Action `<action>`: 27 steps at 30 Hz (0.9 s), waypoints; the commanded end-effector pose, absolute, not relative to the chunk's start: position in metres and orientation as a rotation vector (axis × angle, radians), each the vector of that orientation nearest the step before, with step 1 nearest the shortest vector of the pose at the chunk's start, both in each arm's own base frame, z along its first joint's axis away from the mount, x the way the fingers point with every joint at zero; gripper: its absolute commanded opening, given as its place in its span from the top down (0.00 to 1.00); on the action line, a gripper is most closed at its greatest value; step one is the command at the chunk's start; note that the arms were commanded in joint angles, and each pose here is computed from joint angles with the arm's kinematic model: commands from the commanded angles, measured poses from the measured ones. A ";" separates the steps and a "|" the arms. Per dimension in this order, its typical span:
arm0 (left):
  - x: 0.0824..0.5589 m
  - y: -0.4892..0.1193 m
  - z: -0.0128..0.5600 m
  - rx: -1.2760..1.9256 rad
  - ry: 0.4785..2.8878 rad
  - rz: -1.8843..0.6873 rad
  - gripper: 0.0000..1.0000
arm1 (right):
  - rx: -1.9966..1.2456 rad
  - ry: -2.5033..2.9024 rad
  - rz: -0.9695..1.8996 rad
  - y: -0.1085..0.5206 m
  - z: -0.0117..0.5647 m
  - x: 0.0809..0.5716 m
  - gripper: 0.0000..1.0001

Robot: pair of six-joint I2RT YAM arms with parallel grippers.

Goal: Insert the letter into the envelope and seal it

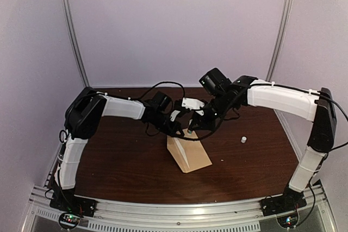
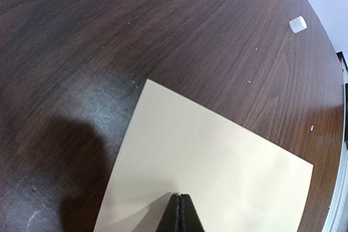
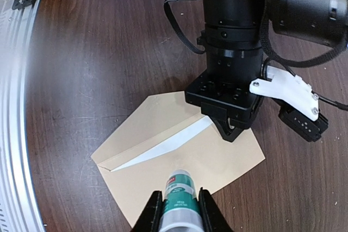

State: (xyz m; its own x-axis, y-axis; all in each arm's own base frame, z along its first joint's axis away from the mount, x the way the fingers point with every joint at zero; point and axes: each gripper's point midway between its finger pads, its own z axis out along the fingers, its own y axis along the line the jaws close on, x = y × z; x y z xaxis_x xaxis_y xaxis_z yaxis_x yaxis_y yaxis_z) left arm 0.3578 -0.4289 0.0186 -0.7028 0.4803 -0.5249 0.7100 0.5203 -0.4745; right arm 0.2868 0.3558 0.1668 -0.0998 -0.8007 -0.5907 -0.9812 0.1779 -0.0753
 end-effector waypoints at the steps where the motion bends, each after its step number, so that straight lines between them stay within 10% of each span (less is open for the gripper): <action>1: 0.363 -0.429 0.054 1.030 2.316 -0.956 0.94 | -1.527 1.929 0.538 0.333 0.206 0.288 1.00; 15: 0.323 -0.424 0.291 0.909 1.518 -0.827 0.64 | -1.011 1.743 0.875 0.253 0.348 0.313 1.00; 27: 0.262 -0.463 0.349 0.702 1.239 -0.892 0.39 | -0.892 1.578 1.489 0.265 0.389 0.295 1.00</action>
State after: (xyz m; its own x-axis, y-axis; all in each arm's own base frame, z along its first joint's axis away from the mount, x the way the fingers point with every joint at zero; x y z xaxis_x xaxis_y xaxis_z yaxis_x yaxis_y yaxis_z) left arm 0.2560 -0.4632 0.3099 0.0083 -0.0293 -0.9995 0.8941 0.4478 -0.0057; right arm 0.3100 0.2580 0.3684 -0.3951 -0.0523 -0.9171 -0.8935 0.2536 0.3705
